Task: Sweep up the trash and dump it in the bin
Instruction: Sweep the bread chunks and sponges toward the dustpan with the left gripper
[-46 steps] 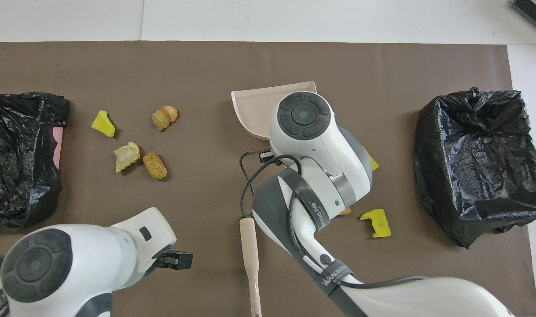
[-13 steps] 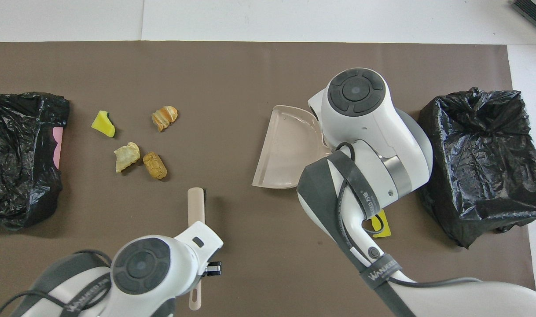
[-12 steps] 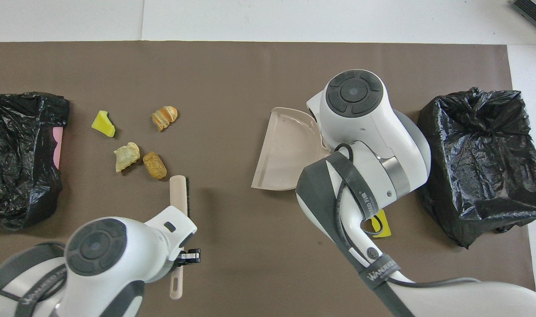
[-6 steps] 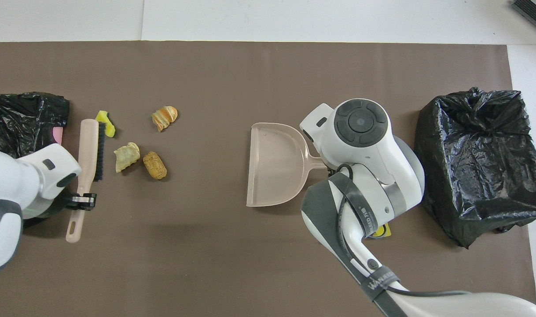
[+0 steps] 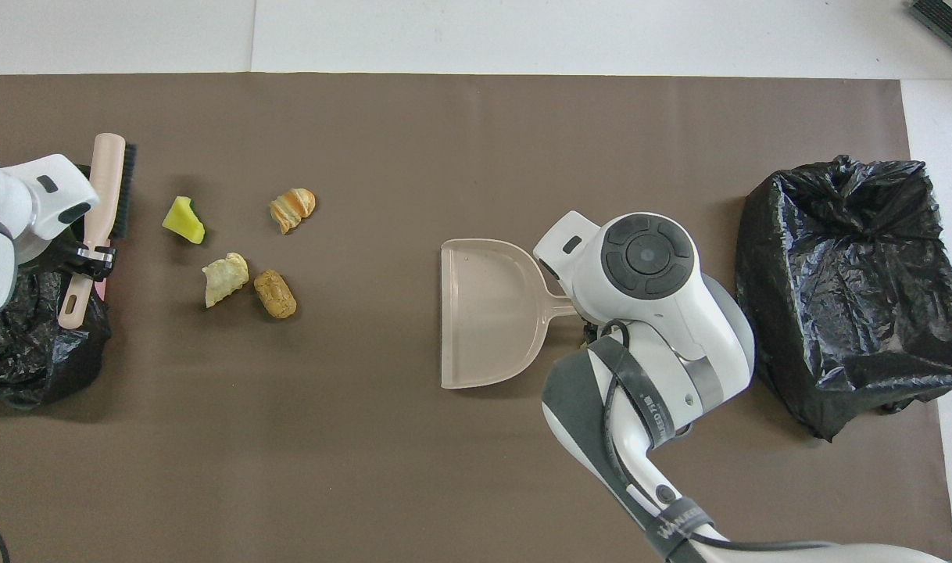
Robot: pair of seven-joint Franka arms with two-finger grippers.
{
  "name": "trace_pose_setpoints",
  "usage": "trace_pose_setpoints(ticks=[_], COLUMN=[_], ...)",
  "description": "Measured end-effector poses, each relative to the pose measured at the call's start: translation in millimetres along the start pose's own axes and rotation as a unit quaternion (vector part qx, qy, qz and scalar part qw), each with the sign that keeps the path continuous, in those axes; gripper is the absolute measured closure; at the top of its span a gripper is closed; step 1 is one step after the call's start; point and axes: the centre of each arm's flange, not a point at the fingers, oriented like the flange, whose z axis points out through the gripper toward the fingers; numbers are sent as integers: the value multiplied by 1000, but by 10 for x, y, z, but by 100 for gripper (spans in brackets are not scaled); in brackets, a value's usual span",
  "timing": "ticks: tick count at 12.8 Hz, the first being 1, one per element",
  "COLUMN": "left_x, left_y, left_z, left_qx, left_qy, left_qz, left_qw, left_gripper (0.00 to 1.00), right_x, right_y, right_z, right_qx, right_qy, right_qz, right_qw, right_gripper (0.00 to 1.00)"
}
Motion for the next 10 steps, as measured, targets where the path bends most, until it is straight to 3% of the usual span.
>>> trace_pose_setpoints(ticks=[4, 7, 10], left_x=[113, -170, -446], left_y=[85, 290, 623], left_z=[421, 661, 610], left_qx=[-5, -12, -21], left_qy=[0, -28, -58], left_qz=[8, 5, -14], left_qw=[1000, 1000, 998], left_gripper=[74, 74, 74], right_x=[33, 88, 108], right_y=[-19, -46, -50], right_z=[12, 9, 20], right_qx=[0, 0, -3], right_qy=[1, 3, 7], right_qz=[-3, -7, -6], right_qw=[1000, 1000, 1000], right_gripper=[69, 69, 69])
